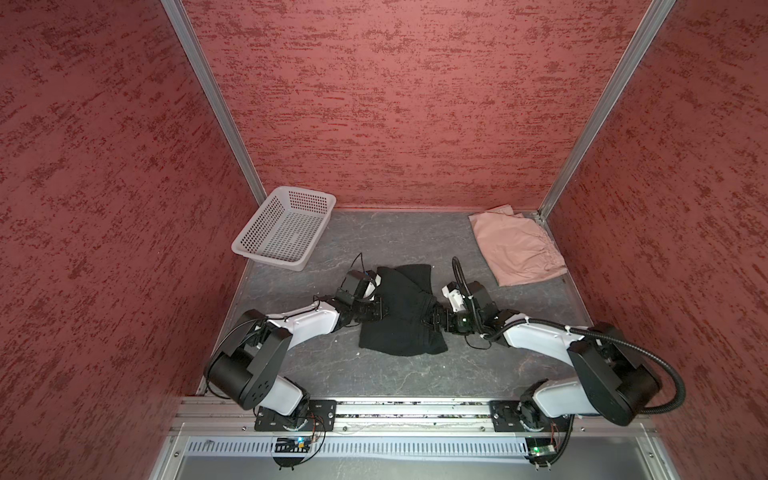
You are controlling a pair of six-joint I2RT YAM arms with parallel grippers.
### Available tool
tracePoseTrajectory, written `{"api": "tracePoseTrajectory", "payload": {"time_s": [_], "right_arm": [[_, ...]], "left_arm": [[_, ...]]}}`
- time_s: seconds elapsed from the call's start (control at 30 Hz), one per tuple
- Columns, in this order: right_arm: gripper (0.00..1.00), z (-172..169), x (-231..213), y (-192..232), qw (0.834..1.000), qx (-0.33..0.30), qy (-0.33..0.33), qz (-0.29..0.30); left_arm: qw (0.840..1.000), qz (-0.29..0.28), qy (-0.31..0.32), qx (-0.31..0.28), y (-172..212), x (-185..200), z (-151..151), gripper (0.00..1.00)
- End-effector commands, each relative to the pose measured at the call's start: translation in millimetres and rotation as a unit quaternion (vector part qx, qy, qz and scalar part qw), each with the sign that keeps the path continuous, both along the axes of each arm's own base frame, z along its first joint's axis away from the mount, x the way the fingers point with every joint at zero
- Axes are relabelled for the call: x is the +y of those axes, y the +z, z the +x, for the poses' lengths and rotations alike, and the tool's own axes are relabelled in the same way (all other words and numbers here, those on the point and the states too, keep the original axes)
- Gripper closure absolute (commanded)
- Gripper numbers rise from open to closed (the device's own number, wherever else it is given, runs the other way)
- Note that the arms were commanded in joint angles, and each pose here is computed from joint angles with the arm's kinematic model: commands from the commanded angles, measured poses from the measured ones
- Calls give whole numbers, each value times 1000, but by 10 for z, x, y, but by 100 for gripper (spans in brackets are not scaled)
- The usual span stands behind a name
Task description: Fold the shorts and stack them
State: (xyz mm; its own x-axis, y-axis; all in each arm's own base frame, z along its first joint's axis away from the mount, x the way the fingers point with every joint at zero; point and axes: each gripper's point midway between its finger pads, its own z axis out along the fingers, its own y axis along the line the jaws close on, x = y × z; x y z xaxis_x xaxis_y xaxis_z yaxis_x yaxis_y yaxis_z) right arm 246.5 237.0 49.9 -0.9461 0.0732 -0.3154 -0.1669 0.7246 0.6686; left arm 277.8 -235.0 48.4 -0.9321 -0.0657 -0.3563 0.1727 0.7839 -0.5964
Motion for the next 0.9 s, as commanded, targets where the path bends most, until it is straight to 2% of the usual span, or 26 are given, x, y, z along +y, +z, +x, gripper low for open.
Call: {"api": "tracePoseTrajectory", "payload": {"time_s": [0.0,0.37,0.53,0.7,0.8,0.87], "right_arm": [[1,49,30,-55,1000,12,-3,8],[1,-17,254,-47,993,41,2,107],[3,-47,328,-122,995,41,4,90],[16,-33,374,-266,995,48,-7,91],[29,38,371,-243,995,36,-20,91],[43,93,383,-178,995,24,-25,95]], "left_arm": [[1000,-14,4,-3,-80,-41,23,100],[999,-25,-4,38,-415,-161,-166,100],[998,-30,-10,47,-461,-227,-206,100],[998,-36,-13,46,-432,-278,-217,100],[998,-37,-13,41,-381,-274,-214,100],[998,-38,-12,38,-341,-270,-215,100]]}}
